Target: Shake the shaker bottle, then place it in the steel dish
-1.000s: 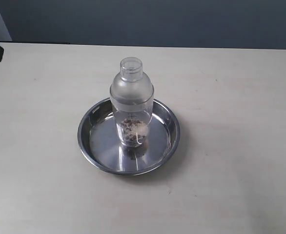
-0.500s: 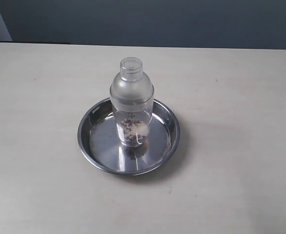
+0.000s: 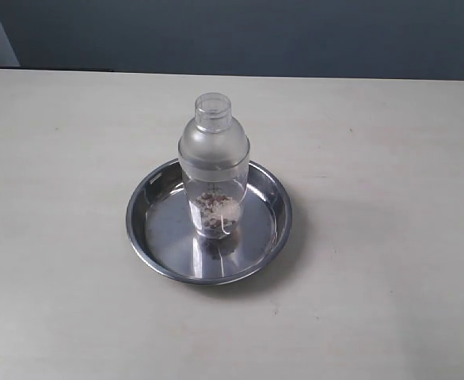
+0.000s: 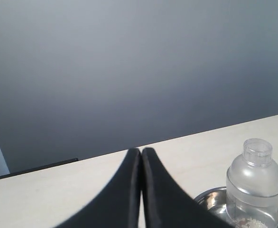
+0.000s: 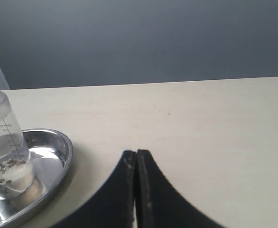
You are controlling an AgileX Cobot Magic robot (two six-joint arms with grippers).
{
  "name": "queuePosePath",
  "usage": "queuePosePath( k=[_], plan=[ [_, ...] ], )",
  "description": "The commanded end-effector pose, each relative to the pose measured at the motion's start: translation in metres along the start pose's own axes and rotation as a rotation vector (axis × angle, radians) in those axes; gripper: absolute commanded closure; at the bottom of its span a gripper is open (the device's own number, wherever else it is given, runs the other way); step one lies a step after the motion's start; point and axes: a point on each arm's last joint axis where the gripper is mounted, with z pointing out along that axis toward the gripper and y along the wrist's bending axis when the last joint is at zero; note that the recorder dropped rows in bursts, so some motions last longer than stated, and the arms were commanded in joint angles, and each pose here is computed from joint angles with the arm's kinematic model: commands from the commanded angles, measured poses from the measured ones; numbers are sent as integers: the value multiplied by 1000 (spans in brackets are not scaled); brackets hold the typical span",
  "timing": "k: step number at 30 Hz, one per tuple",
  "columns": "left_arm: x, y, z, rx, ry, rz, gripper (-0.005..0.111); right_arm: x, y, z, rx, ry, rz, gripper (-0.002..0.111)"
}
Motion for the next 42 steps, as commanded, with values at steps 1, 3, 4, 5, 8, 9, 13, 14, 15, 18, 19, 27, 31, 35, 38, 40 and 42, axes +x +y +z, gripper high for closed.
queuePosePath(
  k=[1,3,4,5,8,9,13,14,15,18,19,27,31,35,38,40,42],
  plan=[
    [4,0,1,-5,-8,-12,106,-1,0,0,1,-18,4,109],
    [14,4,3,-43,-3,30,106,-1,0,0,1,-18,4,109],
    [22,5,3,-65,13,72,106,-1,0,0,1,-18,4,109],
    [32,7,2,-90,38,139,106,-1,0,0,1,-18,4,109],
    [63,10,-3,-141,102,289,106,-1,0,0,1,-18,4,109],
    [74,8,-5,-139,114,296,106,-1,0,0,1,-18,4,109],
    [120,5,-5,-102,222,295,106,-1,0,0,1,-18,4,109],
    [132,4,-3,-82,278,306,106,-1,0,0,1,-16,4,109],
    [142,3,-3,-58,332,314,106,-1,0,0,2,-14,4,109],
    [173,1,-2,23,448,350,106,-1,0,0,1,-16,4,109],
    [172,0,0,32,415,366,106,-1,0,0,1,-16,4,109],
    [149,1,9,-21,37,314,106,-1,0,0,1,-18,4,109],
    [147,1,9,-19,22,264,106,-1,0,0,1,-18,4,109],
    [147,1,9,-18,24,263,106,-1,0,0,1,-18,4,109],
    [147,1,9,-18,24,263,106,-1,0,0,1,-18,4,109],
    [147,1,9,-18,24,263,106,-1,0,0,1,-18,4,109],
    [147,1,9,-18,24,263,106,-1,0,0,1,-18,4,109]
  ],
)
